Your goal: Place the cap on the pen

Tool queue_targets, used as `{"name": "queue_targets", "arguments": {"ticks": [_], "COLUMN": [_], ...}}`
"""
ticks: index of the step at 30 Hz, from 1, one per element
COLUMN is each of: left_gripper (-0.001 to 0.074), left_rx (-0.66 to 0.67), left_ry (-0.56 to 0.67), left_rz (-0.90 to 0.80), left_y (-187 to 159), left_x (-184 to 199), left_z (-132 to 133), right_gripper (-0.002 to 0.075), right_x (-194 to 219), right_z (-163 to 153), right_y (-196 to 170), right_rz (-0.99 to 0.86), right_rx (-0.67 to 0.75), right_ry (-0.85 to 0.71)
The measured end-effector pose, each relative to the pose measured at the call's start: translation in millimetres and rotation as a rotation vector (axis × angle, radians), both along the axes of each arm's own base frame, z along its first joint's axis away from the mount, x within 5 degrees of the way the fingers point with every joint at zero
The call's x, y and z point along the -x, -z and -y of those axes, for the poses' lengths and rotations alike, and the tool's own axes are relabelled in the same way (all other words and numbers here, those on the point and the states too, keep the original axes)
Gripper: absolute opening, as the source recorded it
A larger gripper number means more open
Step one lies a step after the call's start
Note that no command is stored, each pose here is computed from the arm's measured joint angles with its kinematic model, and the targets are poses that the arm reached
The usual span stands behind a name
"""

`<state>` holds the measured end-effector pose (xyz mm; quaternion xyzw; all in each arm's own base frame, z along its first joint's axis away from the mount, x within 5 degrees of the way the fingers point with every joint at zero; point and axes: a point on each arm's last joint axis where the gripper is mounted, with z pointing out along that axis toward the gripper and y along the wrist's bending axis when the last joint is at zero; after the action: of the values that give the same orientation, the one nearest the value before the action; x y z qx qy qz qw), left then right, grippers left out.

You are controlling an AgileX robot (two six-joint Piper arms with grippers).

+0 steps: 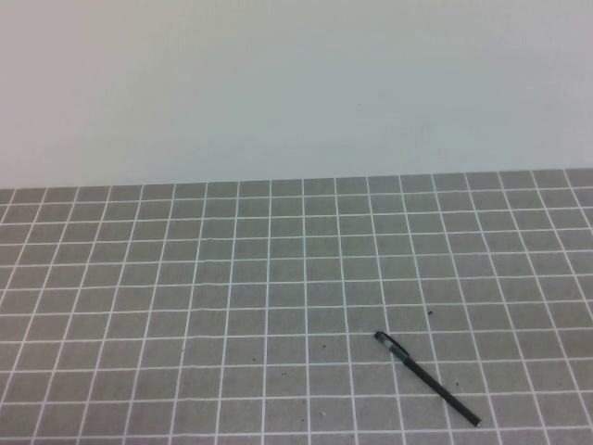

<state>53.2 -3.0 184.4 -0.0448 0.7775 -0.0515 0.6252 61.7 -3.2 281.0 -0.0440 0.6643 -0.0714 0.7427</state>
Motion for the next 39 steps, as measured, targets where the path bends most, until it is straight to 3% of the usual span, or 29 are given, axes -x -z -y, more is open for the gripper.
{"name": "queue_targets", "arguments": {"ticks": [4, 11, 18, 25, 39], "left_gripper": [-0.0002, -0.0002, -0.0002, -0.0002, -0.0002], "left_rx": [0.0, 0.0, 0.0, 0.0, 0.0], "left_ry": [0.0, 0.0, 0.0, 0.0, 0.0], "left_rz": [0.0, -0.001, -0.001, -0.001, -0.001], "left_y": [0.0, 0.1, 0.1, 0.1, 0.1], "left_x": [0.0, -0.1, -0.1, -0.1, -0.1], "left_z": [0.0, 0.0, 0.0, 0.0, 0.0], "right_gripper": [-0.0001, -0.0001, -0.0001, -0.0001, -0.0001], "right_x": [7.9, 6.1, 5.8, 8.0, 8.0], "right_z": [-2.8, -4.4, -4.9, -5.9, -5.6], "right_y": [13.1, 70.2, 74.8, 94.8, 95.0], "right_rz": [0.006, -0.048, -0.096, -0.325, -0.326], "right_rx": [-0.001, -0.099, -0.098, -0.07, -0.071], "right_ry": [-0.032, -0.058, -0.061, -0.061, -0.058]}}
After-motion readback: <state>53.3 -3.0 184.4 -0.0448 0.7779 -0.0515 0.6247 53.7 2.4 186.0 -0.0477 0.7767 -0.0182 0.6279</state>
